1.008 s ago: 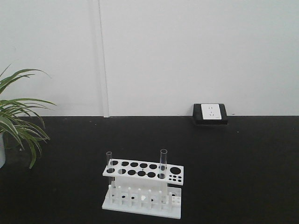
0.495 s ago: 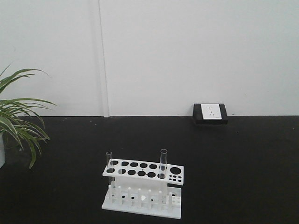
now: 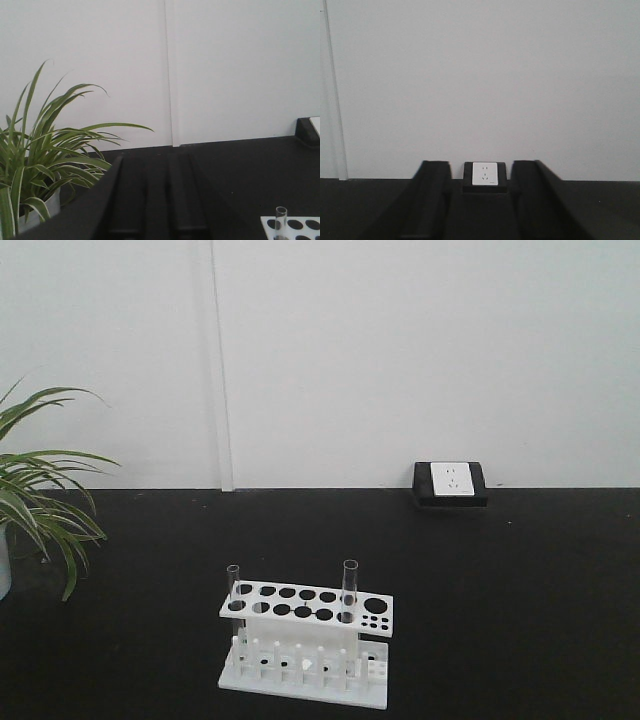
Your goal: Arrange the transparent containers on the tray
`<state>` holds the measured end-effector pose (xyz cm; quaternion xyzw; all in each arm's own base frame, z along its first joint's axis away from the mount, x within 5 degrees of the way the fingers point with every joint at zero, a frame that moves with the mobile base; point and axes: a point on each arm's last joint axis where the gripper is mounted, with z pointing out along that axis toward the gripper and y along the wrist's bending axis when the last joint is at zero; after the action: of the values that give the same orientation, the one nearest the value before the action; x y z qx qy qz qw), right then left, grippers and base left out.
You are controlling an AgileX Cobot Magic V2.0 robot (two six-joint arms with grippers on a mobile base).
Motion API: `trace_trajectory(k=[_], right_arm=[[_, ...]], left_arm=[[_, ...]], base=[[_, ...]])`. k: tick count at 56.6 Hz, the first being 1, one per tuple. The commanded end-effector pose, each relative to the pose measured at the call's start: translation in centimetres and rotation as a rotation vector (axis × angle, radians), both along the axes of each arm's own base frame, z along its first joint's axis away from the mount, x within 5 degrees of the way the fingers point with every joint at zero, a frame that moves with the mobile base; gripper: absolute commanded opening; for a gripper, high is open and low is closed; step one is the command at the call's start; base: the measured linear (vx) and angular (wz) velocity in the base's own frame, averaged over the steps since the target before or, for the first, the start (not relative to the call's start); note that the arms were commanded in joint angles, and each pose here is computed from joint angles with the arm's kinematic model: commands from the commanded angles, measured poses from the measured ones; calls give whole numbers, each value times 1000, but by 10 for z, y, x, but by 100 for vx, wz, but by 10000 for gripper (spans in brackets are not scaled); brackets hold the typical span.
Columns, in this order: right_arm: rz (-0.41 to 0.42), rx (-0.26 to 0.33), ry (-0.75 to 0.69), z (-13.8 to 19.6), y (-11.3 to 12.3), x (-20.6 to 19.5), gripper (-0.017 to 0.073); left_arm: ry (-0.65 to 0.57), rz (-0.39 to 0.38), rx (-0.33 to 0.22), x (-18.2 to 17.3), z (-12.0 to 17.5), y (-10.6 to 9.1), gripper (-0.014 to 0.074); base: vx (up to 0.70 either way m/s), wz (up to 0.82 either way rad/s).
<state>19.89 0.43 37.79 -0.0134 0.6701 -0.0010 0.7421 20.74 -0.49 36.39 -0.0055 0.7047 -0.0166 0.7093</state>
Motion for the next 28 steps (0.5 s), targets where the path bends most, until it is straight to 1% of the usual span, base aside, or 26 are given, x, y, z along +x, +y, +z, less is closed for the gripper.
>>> trace_trajectory(k=[1,7,11,18,25,28], right_arm=[[-6,-11,-123,21,-1,-4,564],[-6,-10,-126,21,-1,-4,676],[-6,-10,-133,22,-1,-4,713],[-6,1,-145,23,-1,-4,721],[2,39,-135,21,-1,-3,701],[3,37,-129,20,-1,-1,686]], left_arm=[[-109,7,-1,-3,20,1,417],[-109,7,-2,-3,20,1,522],[-113,7,-2,-3,21,1,564],[-137,9,-5,-3,23,1,584],[-168,9,-95,-4,26,2,579],[-175,8,-103,-3,26,2,578]], base=[[0,0],[0,0],[0,0],[0,0],[0,0],[0,0]])
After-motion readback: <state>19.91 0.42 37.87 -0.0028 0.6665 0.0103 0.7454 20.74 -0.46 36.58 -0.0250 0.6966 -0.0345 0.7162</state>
